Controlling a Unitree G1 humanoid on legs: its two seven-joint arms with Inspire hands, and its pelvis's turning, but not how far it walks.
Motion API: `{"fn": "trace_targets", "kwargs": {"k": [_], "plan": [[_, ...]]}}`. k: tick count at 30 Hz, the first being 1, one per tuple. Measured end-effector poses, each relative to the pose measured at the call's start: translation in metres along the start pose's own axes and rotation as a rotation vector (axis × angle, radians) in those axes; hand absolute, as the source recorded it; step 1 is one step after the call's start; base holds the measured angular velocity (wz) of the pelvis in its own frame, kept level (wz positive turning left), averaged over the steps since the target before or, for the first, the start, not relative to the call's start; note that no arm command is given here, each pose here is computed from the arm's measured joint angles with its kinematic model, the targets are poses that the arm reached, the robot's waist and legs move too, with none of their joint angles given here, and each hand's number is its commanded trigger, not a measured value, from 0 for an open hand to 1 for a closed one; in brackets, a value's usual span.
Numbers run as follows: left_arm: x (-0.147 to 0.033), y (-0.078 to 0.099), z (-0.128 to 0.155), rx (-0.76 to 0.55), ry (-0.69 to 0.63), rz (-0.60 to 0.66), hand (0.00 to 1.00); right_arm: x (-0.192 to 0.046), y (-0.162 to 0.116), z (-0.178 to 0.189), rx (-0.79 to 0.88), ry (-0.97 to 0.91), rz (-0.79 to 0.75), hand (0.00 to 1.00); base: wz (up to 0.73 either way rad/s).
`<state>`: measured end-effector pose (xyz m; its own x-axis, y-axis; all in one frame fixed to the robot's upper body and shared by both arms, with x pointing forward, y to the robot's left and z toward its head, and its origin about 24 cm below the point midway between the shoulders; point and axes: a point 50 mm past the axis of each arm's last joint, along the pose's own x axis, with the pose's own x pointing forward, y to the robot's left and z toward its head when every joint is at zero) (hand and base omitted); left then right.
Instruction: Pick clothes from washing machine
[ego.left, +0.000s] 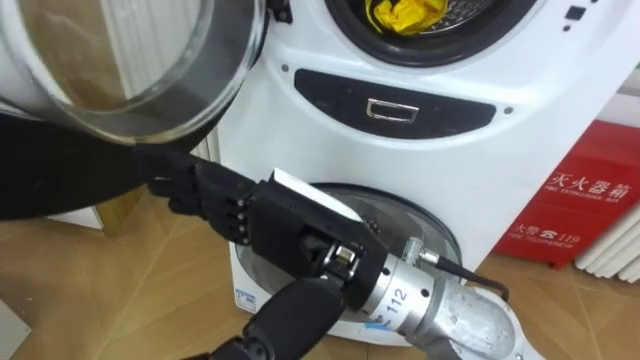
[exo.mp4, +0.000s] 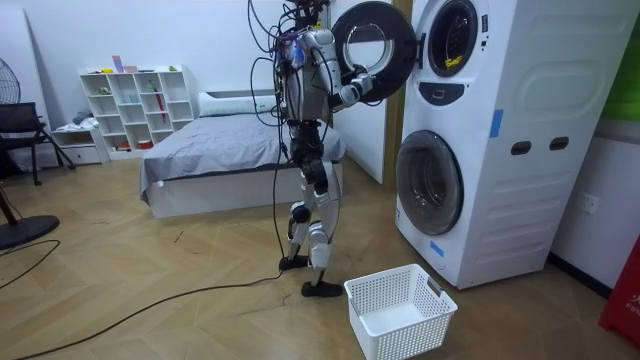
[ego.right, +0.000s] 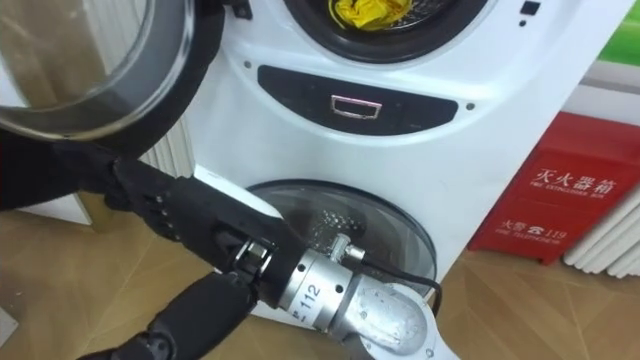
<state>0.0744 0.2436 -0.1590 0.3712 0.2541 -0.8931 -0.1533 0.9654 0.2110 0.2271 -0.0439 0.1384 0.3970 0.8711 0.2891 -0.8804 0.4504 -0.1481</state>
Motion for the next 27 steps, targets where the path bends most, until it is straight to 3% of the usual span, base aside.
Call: {"fn": "trace_targets", "kwargs": {"k": [11, 20, 27], "plan": [[0.0, -0.002, -0.001, -0.007, 0.01, -0.003, 0.0, -0.004, -0.003, -0.003, -0.056, 0.042, -0.045, 0.0, 0.0], [-0.003, 0.006, -0.014, -0.073, 0.055, 0.033, 0.0, -0.047, -0.041, -0.006, -0.322, 0.231, -0.346, 0.0, 0.0], [-0.007, 0.013, -0.03, -0.104, 0.097, 0.065, 0.0, -0.084, -0.089, 0.032, -0.525, 0.217, -0.683, 0.0, -0.05]]}}
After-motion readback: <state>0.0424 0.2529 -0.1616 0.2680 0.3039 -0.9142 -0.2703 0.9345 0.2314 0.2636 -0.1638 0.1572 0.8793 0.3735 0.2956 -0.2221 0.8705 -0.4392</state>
